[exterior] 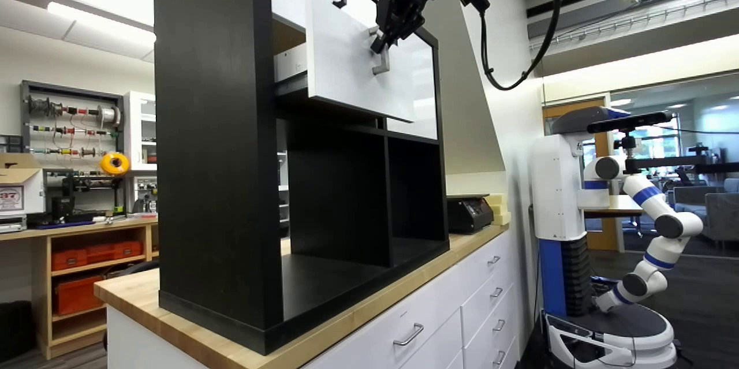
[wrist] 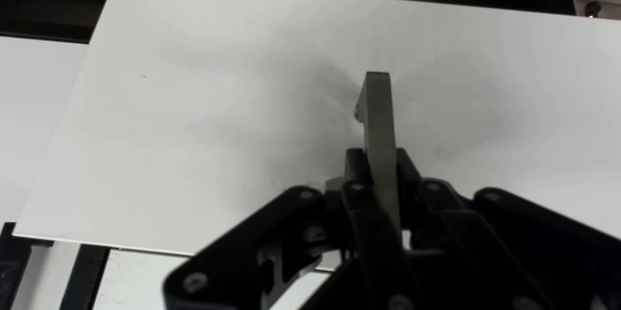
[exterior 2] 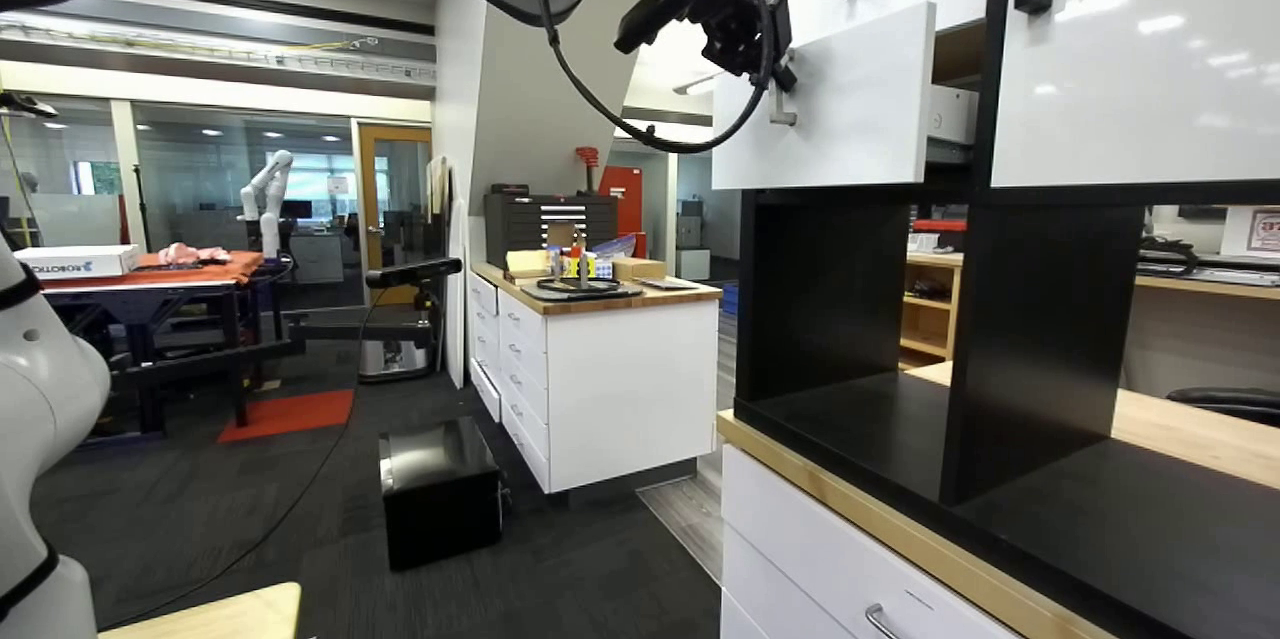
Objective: Close the open drawer on the cabinet
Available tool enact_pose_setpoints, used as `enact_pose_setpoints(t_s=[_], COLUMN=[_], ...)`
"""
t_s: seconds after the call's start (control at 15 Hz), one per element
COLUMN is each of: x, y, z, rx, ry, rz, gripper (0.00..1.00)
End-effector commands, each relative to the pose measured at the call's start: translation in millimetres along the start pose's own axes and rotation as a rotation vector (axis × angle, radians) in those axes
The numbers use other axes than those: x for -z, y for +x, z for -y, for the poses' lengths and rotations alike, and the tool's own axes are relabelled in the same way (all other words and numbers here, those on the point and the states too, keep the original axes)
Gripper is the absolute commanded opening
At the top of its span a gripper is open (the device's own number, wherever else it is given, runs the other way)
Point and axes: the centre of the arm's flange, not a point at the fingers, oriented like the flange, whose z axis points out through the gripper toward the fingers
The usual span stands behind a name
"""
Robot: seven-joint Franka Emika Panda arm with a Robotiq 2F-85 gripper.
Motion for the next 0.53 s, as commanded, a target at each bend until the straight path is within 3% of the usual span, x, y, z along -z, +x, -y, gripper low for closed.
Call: enact_pose_setpoints(t_s=[0.0,0.13,0.47], x=[-51.5,-32.5,-41.8], y=[16.8,32.8,52.6], z=[-19.3,3.1,11.3], rx=[0.042,0.046,0.060], ry=[-0.016,-0.012,-0.011], rz=[0.032,0.027,0.044], gripper=[0.04,0.04,0.04])
